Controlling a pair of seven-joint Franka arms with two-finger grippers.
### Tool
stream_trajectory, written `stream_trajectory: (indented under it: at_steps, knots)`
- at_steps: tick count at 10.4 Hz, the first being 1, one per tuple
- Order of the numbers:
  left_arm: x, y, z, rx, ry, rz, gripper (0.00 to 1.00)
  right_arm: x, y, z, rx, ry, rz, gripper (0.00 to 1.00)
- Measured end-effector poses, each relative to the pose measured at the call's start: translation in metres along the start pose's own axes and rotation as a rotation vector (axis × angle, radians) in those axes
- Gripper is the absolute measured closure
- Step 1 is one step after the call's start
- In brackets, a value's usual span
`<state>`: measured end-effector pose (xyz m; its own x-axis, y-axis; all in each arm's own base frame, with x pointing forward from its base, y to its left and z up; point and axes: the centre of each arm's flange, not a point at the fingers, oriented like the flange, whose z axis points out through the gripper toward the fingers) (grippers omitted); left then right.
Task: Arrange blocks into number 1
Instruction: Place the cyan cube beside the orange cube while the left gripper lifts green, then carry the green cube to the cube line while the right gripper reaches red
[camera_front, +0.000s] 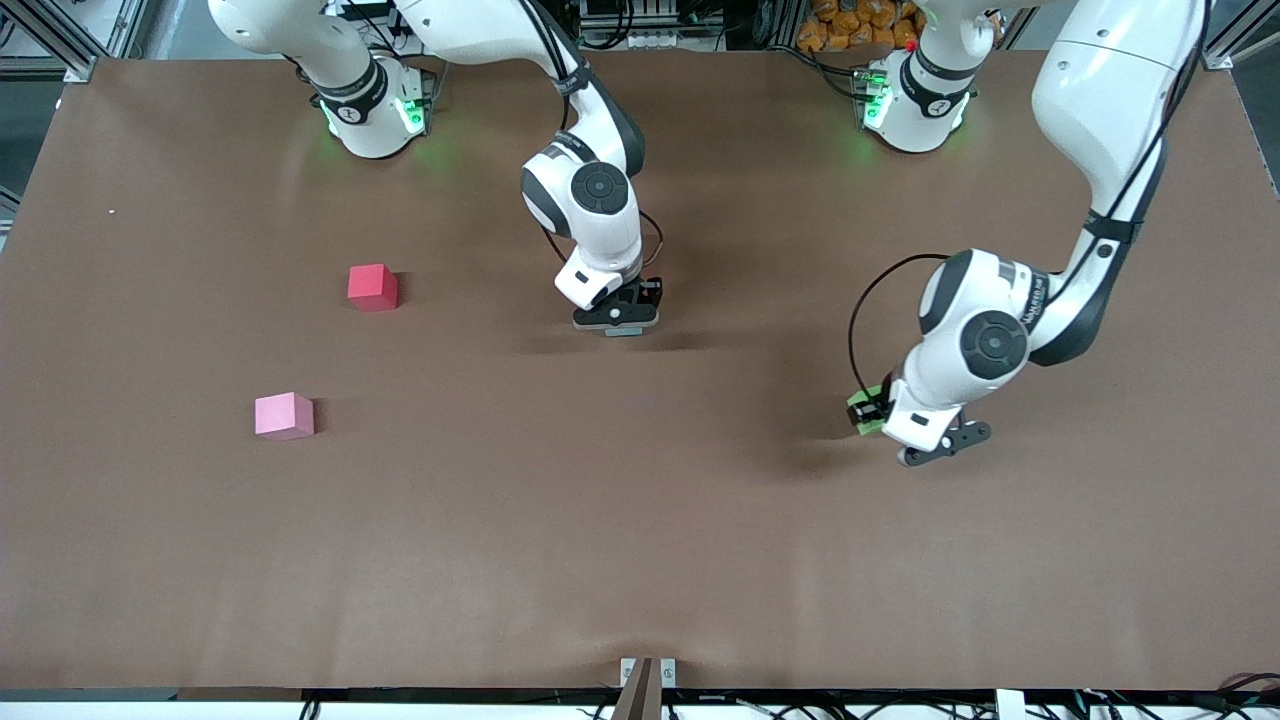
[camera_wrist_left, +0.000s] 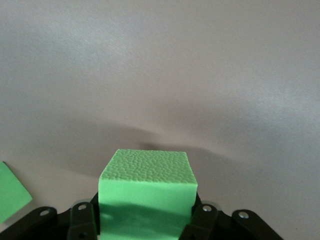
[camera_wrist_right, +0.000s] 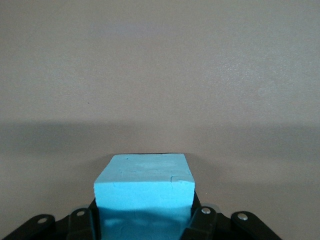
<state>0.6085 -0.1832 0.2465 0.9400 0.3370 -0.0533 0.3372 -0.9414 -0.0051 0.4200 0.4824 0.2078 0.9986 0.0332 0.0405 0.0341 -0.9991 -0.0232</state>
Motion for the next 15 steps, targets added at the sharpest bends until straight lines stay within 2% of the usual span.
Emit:
stream_trajectory:
  at_steps: [3, 4, 6, 8, 10, 12, 15]
  knots:
    - [-0.009, 0.014, -0.001, 0.000, 0.002, 0.001, 0.40, 0.000, 0.001, 0.001, -0.002, -0.001, 0.003, 0.37]
    - [-0.010, 0.015, -0.001, -0.001, 0.003, 0.001, 0.40, 0.000, 0.001, 0.001, -0.003, -0.002, 0.007, 0.29]
    - [-0.019, 0.026, 0.000, 0.001, 0.002, -0.009, 0.40, 0.000, 0.001, 0.001, -0.002, -0.001, 0.018, 0.01]
    - [-0.030, 0.040, -0.001, 0.001, 0.004, -0.015, 0.40, 0.005, 0.003, -0.008, 0.008, 0.008, 0.032, 0.00]
    - [-0.040, 0.057, -0.003, -0.004, 0.009, -0.033, 0.40, 0.018, 0.019, -0.038, 0.040, 0.021, 0.055, 0.00]
    - [-0.053, 0.076, -0.003, -0.008, 0.011, -0.045, 0.40, 0.036, 0.058, -0.072, 0.065, 0.023, 0.070, 0.00]
    - [-0.082, 0.110, -0.005, -0.015, 0.017, -0.018, 0.40, 0.068, 0.150, -0.114, 0.100, 0.036, 0.068, 0.00]
